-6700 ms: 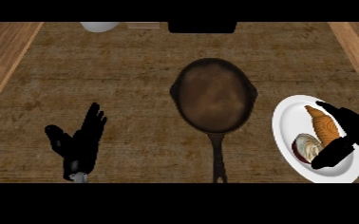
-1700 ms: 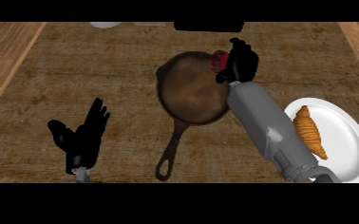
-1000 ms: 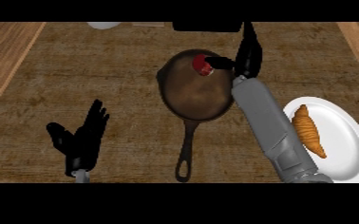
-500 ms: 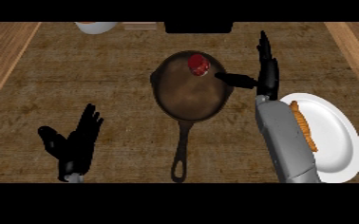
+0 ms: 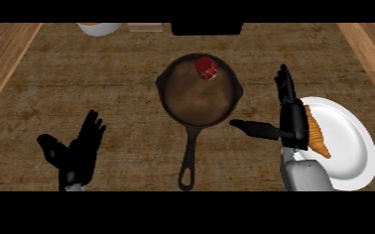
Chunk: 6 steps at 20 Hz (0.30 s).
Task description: Pick the cupcake from the plate and place it in the pan
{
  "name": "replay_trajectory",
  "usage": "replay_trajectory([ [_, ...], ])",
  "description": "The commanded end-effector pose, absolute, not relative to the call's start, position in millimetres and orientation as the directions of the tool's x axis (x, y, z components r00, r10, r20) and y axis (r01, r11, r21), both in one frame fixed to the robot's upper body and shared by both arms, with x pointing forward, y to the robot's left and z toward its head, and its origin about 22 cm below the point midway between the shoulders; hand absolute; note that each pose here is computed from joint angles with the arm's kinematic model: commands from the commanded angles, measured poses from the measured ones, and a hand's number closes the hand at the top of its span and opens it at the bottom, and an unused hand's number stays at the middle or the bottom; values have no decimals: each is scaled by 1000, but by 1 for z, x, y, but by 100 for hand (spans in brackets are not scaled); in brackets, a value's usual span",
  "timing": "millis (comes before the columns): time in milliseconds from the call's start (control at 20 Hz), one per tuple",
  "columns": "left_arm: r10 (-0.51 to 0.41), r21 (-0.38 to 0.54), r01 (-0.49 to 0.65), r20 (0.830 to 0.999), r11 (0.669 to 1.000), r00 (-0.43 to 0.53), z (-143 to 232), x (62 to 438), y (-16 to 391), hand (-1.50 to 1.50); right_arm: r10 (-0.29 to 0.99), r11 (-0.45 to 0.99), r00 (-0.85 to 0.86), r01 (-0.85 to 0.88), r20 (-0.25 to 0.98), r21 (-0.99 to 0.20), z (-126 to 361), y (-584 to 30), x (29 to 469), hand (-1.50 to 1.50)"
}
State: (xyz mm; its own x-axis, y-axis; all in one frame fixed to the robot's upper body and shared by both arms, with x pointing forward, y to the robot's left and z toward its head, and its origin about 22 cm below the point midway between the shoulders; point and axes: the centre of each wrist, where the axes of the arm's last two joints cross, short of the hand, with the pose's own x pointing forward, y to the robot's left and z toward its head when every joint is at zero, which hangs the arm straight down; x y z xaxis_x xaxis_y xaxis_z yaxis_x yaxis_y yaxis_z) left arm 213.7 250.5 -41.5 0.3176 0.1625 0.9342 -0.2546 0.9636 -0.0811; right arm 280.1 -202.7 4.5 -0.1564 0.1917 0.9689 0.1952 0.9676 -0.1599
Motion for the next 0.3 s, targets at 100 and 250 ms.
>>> replay_trajectory([
  [100,149,-79,-236,943,968,298,-22,214,266,0,218,952,-125,244,968,-183,9,-211,227,-150],
  [250,166,-83,-262,935,961,313,-40,216,255,0,206,947,-112,272,972,-169,6,-200,221,-150],
])
